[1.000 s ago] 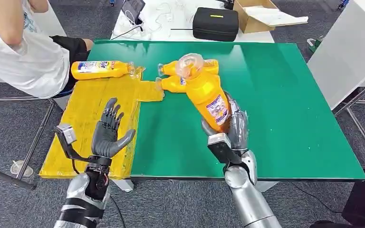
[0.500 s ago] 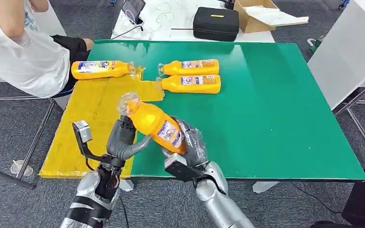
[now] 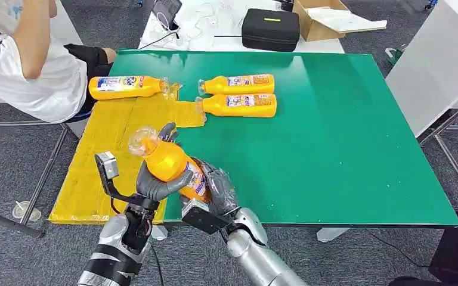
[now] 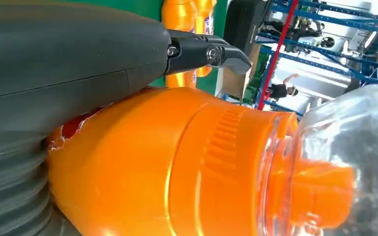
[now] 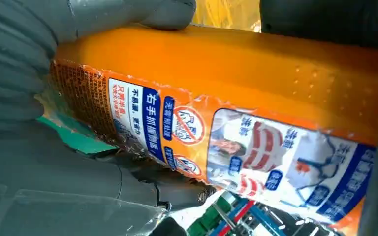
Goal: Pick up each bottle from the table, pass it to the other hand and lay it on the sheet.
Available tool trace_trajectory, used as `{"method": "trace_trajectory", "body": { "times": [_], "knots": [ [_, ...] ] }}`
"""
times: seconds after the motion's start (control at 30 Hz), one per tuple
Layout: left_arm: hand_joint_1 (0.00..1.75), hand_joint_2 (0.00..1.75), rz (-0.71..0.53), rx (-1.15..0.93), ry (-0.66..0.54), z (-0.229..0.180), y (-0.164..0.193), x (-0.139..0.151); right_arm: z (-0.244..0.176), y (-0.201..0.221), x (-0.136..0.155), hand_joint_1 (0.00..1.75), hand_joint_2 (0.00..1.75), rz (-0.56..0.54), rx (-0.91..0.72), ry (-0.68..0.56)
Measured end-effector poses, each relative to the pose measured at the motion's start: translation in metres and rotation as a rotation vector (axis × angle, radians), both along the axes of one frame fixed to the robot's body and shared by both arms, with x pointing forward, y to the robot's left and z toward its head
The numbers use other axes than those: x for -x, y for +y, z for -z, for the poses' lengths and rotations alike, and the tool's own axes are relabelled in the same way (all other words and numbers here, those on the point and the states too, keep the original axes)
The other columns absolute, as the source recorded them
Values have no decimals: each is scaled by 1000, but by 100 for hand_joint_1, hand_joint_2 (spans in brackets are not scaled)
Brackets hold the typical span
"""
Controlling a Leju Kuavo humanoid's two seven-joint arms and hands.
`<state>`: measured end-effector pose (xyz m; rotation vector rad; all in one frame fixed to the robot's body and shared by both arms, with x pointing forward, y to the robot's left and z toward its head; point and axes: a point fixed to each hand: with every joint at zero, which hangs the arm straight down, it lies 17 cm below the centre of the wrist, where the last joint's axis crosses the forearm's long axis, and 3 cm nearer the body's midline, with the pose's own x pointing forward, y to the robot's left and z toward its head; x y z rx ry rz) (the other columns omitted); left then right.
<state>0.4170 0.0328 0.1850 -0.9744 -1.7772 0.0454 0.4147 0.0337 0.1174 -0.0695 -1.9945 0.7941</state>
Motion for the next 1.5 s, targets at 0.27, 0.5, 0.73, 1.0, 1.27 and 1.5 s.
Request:
{"method": "trace_trajectory", "body": {
  "times": [0.27,0.5,0.73,1.0,1.27,1.5],
  "knots": [
    [175,175,12,3,-8,0,-1,3,4,1,-1,175,175,-2,6,14],
    [175,175,7,4,-12,1,0,3,6,1,-1,164,175,-1,-2,26],
    [175,175,-10,4,-11,0,4,0,6,1,-2,0,175,6,-7,39],
    [175,175,-204,-89,-58,-11,31,-30,-4,-5,-13,0,0,43,-50,64],
    [175,175,-554,-274,-167,-34,104,-79,-54,-28,-28,0,0,70,-225,37],
    [175,175,-768,-480,-221,-36,149,-100,-91,-48,-29,0,0,99,-334,-32]
  ]
}}
